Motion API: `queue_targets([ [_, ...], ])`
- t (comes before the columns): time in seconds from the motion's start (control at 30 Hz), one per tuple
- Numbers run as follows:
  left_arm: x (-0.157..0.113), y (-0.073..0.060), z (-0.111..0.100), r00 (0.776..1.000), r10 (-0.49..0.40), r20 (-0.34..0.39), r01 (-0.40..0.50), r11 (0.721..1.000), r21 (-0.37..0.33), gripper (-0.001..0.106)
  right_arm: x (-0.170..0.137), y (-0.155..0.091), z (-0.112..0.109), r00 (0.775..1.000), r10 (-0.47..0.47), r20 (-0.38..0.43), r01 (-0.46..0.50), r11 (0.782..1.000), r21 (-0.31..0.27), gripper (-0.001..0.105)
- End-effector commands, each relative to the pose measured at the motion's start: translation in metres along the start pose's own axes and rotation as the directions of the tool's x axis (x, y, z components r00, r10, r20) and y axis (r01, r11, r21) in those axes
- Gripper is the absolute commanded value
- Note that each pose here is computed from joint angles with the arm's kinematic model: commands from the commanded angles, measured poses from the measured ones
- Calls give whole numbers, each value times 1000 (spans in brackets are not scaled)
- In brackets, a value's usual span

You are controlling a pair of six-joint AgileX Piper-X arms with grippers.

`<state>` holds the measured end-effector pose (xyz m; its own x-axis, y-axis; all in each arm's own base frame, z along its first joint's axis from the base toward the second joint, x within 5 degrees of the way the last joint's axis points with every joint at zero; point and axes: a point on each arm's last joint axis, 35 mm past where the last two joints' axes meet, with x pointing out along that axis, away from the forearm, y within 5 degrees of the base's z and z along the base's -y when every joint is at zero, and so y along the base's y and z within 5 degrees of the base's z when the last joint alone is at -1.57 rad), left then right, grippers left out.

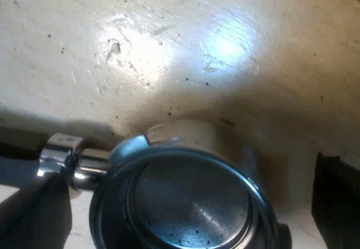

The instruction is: Put the handle in the coffee machine

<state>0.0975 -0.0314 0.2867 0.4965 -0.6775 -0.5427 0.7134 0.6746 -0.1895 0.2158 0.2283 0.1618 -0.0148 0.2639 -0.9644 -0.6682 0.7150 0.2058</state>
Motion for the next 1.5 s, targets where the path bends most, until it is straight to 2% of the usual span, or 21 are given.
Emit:
queue_targets([
  [0.03, -1, -1, 3, 1000, -12, 11, 11, 1000, 10, 90, 2, -1, -1, 1000, 20, -13, -21, 999, -28, 87],
  [0.3, -1, -1, 3, 1000, -12, 11, 11, 1000, 10, 90, 2, -1, -2, 1000, 24, -19, -24, 999, -33, 87],
  [0.33, -1, -1, 3, 1000, -12, 11, 11, 1000, 10, 90, 2, 0, -2, 999, 29, -21, -30, 998, -46, 84],
  [0.43, -1, -1, 3, 1000, -12, 11, 11, 1000, 10, 90, 2, 1, -2, 999, 30, -22, -31, 998, -51, 68],
  [0.5, -1, -1, 3, 1000, -10, 11, 10, 1000, 10, 90, 2, 1, -2, 999, 30, -22, -31, 998, -54, 49],
  [0.53, -1, -1, 3, 1000, -10, 11, 10, 1000, 10, 90, 2, 1, -2, 999, 30, -22, -31, 998, -55, 46],
  [0.6, -1, -1, 3, 1000, -10, 11, 10, 1000, 10, 90, 2, 1, -2, 999, 30, -22, -31, 998, -55, 30],
  [0.63, -1, -1, 3, 1000, -8, 10, 7, 1000, 10, 90, 2, 1, -2, 999, 30, -22, -31, 998, -55, 27],
  [0.7, -2, -1, 3, 1000, -3, 11, 3, 1000, 7, 90, 2, 1, -2, 999, 36, -25, -37, 998, -54, 12],
  [0.77, -2, 0, 3, 1000, 0, 12, -1, 1000, 5, 90, 1, 2, -3, 998, 58, -31, -59, 997, -47, 2],
  [0.8, -2, 0, 3, 1000, 6, 13, -6, 1000, 1, 90, 0, 3, -4, 997, 70, -38, -72, 996, -44, 0],
  [1.07, -3, 1, 3, 1000, 4, 23, -4, 1000, -2, 90, -15, 6, -7, 998, 64, -14, -65, 997, -48, 0],
  [1.27, -3, -1, 2, 999, -32, 22, 32, 999, -17, 90, -43, 9, -15, 1000, 26, 14, -25, 999, -48, 0],
  [1.3, -3, -5, 2, 989, -143, 46, 143, 990, -9, 90, -47, 10, -17, 1000, 26, 15, -25, 999, -39, 0],
  [1.33, -4, -8, 3, 975, -210, 70, 210, 978, 6, 90, -49, 10, -18, 1000, 26, 16, -25, 999, -32, 0],
  [1.43, -6, -9, 6, 975, -211, 73, 208, 977, 49, 90, -59, 12, -22, 999, 27, 27, -27, 1000, 6, 0],
  [1.5, -8, -12, 9, 976, -207, 62, 199, 974, 109, 90, -63, 13, -23, 999, 27, 35, -28, 999, 23, 0],
])
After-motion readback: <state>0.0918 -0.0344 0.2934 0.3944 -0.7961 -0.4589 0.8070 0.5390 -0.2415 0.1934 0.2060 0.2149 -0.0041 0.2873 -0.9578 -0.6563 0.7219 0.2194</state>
